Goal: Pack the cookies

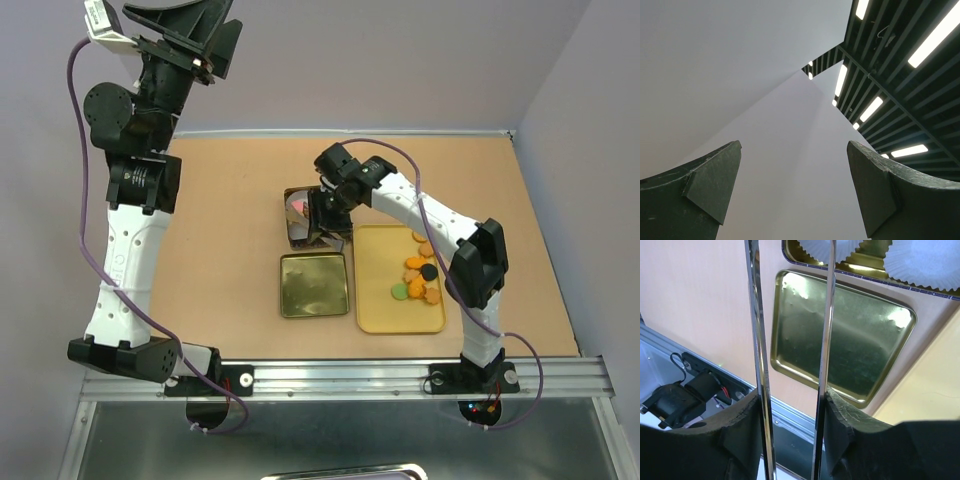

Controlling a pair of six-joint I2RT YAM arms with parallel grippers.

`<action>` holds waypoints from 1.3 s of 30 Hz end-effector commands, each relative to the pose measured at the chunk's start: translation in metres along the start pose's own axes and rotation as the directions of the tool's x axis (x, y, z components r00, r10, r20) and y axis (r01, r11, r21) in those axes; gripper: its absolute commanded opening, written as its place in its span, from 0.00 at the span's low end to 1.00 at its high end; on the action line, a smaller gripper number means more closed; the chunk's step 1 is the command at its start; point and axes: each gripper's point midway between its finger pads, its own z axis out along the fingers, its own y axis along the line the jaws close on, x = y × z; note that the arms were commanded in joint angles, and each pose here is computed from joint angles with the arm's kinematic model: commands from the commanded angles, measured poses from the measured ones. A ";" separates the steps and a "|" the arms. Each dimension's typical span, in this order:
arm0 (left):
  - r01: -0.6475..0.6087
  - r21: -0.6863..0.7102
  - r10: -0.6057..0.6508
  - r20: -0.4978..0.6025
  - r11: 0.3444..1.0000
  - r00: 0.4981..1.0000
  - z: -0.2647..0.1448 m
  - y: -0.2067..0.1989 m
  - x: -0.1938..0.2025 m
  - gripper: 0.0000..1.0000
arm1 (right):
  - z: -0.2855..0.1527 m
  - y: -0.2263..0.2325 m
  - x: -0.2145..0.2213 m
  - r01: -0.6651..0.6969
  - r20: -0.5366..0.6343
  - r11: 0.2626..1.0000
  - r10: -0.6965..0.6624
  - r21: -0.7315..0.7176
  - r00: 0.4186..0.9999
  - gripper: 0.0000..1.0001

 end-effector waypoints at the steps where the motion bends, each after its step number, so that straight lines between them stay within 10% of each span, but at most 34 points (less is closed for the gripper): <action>1: -0.036 0.056 0.037 -0.015 0.998 0.999 -0.006 -0.019 0.001 0.99 | -0.027 0.015 -0.014 0.036 0.080 0.999 -0.033 -0.034 0.996 0.49; 39: -0.176 -0.077 0.170 -0.078 0.981 0.982 -0.019 0.041 0.017 0.99 | -0.072 -0.025 -0.003 -0.025 0.133 0.995 0.013 0.091 0.991 0.54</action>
